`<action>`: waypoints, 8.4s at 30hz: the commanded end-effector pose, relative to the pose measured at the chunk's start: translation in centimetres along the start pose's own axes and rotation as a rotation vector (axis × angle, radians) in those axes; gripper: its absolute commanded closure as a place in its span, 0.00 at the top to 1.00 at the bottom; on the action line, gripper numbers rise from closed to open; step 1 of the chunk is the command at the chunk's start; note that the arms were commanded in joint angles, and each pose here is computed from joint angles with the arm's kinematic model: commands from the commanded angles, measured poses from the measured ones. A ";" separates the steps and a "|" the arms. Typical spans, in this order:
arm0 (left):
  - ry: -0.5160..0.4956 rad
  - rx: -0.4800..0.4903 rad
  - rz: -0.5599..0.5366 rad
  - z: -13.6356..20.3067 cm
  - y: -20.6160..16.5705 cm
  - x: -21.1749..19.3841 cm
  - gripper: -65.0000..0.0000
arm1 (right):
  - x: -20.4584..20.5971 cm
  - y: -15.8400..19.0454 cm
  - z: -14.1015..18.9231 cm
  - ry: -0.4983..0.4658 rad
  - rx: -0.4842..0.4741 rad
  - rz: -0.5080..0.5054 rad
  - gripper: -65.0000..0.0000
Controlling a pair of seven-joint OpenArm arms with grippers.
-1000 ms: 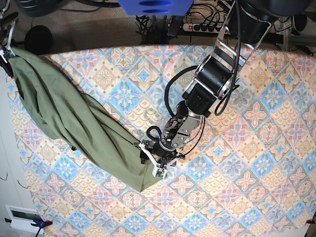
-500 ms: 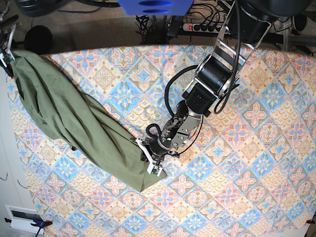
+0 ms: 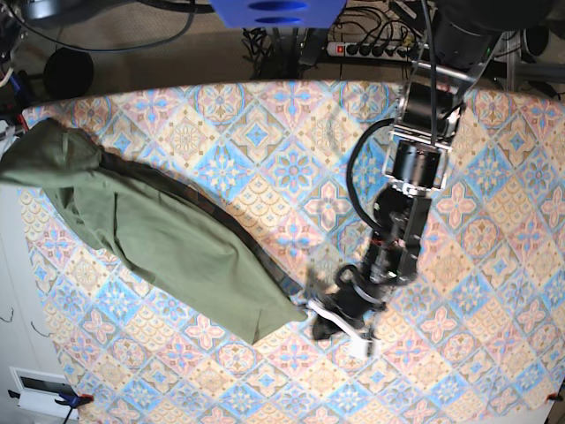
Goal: Layout the t-shirt on the table in an organized manner, then fold the t-shirt properly
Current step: 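Drag the shirt end with the left gripper away from the right gripper, then lift the shirt high with both grippers and fling it onto the table, then move the right gripper to the shirt edge and grasp it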
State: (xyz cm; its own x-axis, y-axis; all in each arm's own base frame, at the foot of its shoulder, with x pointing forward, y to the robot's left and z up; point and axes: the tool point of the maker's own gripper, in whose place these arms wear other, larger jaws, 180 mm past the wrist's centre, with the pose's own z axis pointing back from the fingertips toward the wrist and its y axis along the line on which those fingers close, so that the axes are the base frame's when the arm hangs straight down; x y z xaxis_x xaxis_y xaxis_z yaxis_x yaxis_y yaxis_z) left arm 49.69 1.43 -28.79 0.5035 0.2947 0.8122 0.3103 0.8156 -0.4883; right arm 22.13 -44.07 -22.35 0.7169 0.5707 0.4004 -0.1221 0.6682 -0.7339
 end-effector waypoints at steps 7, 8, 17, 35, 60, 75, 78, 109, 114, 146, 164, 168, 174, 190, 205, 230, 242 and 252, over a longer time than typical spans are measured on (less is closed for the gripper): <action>-0.137 -0.004 0.077 4.8 4.4 5.4 0.00 | 5.6 -4.6 -0.8 -0.075 -0.109 -0.032 0.01; -0.147 -0.004 0.078 5.4 4.8 5.8 0.00 | 6.4 -5.0 -0.8 -0.095 -0.119 -0.041 0.01; -0.022 -0.075 0.045 4.7 2.1 0.9 0.00 | 7.3 -5.8 -1.2 -0.085 -0.132 -0.070 0.01; 0.077 0.007 -0.115 -3.0 -1.5 -5.6 0.49 | 3.3 -3.4 -0.6 0.011 -0.086 -0.004 0.01; 0.262 0.025 -0.113 -4.0 0.1 -11.0 0.48 | 3.4 -3.4 -0.6 0.010 -0.085 -0.004 0.01; 0.004 0.030 -0.014 -3.3 1.1 -1.0 0.00 | 3.5 -3.7 -0.8 0.007 -0.089 -0.016 0.01; -0.104 0.038 0.010 -2.0 1.9 3.6 0.00 | 4.8 -4.9 -1.0 -0.026 -0.115 -0.057 0.01; -0.549 -0.003 0.115 4.8 1.0 35.3 0.00 | 37.0 -14.3 -7.4 -0.661 0.142 -0.296 0.01; -0.543 0.019 0.152 3.7 2.0 34.0 0.00 | 42.0 -11.9 -6.9 -0.776 0.234 -0.304 0.01; -0.309 -0.012 -0.110 18.4 9.1 22.8 0.00 | 26.0 -5.4 0.4 -0.496 -0.095 -0.066 0.01; -0.166 0.386 -0.016 36.6 18.9 5.8 0.00 | 19.8 11.8 -1.6 -0.354 0.257 0.109 0.01; -0.156 0.477 -0.007 40.2 20.5 5.1 0.00 | 21.5 15.4 -0.8 -0.395 0.335 0.124 0.03; -0.132 0.606 -0.059 44.0 22.2 5.1 0.00 | 23.8 20.8 0.1 -0.435 0.466 0.106 0.21; 0.188 0.921 -0.262 48.2 26.5 -0.2 0.00 | 27.5 28.5 -2.2 -0.365 0.708 -0.037 0.32; 0.183 0.956 -0.185 48.2 27.5 -2.6 0.17 | 34.9 37.6 1.0 -0.410 1.009 -0.199 0.46; 0.113 0.904 -0.094 46.7 26.8 -3.7 0.18 | 38.8 39.2 -0.9 -0.456 1.229 -0.660 0.46; 0.114 0.904 -0.095 46.7 26.8 -3.7 0.18 | 39.8 38.2 -0.9 -0.541 1.200 -0.729 0.46; 0.114 0.904 -0.095 46.7 26.8 -3.7 0.18 | 37.9 38.5 -2.0 -0.514 1.169 -0.662 0.46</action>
State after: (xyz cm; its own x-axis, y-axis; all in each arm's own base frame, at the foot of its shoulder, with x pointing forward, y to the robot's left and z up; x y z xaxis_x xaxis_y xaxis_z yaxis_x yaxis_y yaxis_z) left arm 17.63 44.90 -31.66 0.6238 0.2325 0.7462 -0.3835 0.9230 0.0330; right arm 44.94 1.16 -38.73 0.6138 -0.0377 0.7885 -0.4986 0.7559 0.4243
